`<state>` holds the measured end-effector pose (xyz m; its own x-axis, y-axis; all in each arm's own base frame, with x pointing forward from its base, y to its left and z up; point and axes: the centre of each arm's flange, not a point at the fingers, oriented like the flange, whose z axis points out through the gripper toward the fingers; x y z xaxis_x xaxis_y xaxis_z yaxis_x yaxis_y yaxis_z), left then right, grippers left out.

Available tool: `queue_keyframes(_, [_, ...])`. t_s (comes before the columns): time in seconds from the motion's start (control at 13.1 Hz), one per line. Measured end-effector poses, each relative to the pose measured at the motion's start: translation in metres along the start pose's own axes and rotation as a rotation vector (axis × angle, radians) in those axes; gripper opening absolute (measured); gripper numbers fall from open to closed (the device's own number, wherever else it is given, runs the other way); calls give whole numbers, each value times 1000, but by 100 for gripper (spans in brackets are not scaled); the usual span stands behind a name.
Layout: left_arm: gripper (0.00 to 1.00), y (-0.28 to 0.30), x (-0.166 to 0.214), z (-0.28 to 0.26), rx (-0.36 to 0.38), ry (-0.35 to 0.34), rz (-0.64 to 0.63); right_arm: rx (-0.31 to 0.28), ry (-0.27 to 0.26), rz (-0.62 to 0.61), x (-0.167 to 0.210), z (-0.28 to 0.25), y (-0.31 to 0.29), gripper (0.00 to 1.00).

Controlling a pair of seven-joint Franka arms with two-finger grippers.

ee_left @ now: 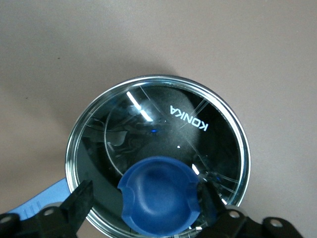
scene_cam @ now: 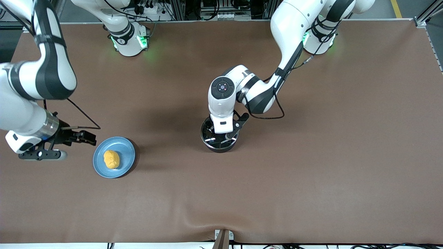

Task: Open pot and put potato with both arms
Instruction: 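Grasp the lid knob with the left gripper while the right gripper reaches the potato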

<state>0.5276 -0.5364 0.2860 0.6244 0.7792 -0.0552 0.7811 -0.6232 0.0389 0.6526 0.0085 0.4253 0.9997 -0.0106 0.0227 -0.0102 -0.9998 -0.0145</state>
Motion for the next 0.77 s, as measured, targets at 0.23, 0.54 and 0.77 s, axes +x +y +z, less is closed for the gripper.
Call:
queue_keyframes(0.23, [91, 0, 1, 0, 1, 1, -1, -4, -22, -51, 9, 45, 6, 100])
queue_keyframes(0.54, [73, 2, 2, -3, -9, 1, -3, 1, -54, -92, 16, 106, 24, 100])
queue_keyframes(0.77, [61, 2, 3, -3, -10, 1, -4, 6, -50, -99, 12, 154, 23, 100])
